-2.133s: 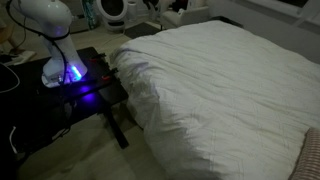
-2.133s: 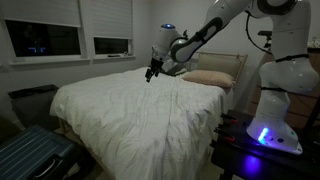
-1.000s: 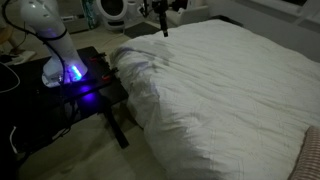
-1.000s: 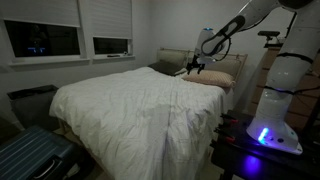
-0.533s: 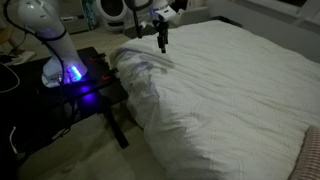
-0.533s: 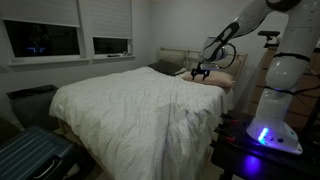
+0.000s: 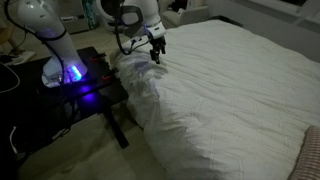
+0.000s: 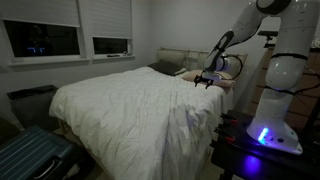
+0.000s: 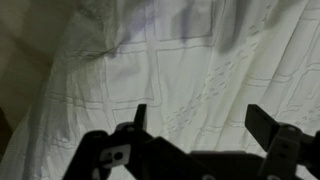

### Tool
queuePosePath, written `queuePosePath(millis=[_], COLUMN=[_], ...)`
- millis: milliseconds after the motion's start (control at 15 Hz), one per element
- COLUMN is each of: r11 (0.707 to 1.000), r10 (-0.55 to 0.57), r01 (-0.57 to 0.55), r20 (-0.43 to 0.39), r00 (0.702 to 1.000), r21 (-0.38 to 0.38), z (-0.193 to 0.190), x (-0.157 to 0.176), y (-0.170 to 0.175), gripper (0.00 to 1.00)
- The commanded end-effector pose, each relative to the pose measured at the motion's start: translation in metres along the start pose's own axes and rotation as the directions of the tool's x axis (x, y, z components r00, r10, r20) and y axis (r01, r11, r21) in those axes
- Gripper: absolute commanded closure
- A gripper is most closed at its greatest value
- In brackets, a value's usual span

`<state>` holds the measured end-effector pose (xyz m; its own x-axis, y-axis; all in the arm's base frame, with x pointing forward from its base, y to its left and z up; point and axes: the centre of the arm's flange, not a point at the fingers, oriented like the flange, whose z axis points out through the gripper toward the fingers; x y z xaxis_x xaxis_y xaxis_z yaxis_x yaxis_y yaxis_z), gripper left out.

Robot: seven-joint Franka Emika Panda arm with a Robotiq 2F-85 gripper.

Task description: Make the bed

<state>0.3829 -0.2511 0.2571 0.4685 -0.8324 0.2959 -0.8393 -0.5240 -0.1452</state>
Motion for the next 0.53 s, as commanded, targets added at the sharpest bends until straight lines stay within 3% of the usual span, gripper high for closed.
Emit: queuePosePath(millis=[0, 467], r11=[0.997, 0.98], r10=[0.013, 0.139], r01=[-0.01, -0.134], r20=[-0.042, -0.028], r00=[0.999, 0.99], r21=[0.075, 0.15], z=[0.007, 0.003], x=[-0.028, -0.034], y=[0.025, 0.041], gripper=[0.0, 0.0])
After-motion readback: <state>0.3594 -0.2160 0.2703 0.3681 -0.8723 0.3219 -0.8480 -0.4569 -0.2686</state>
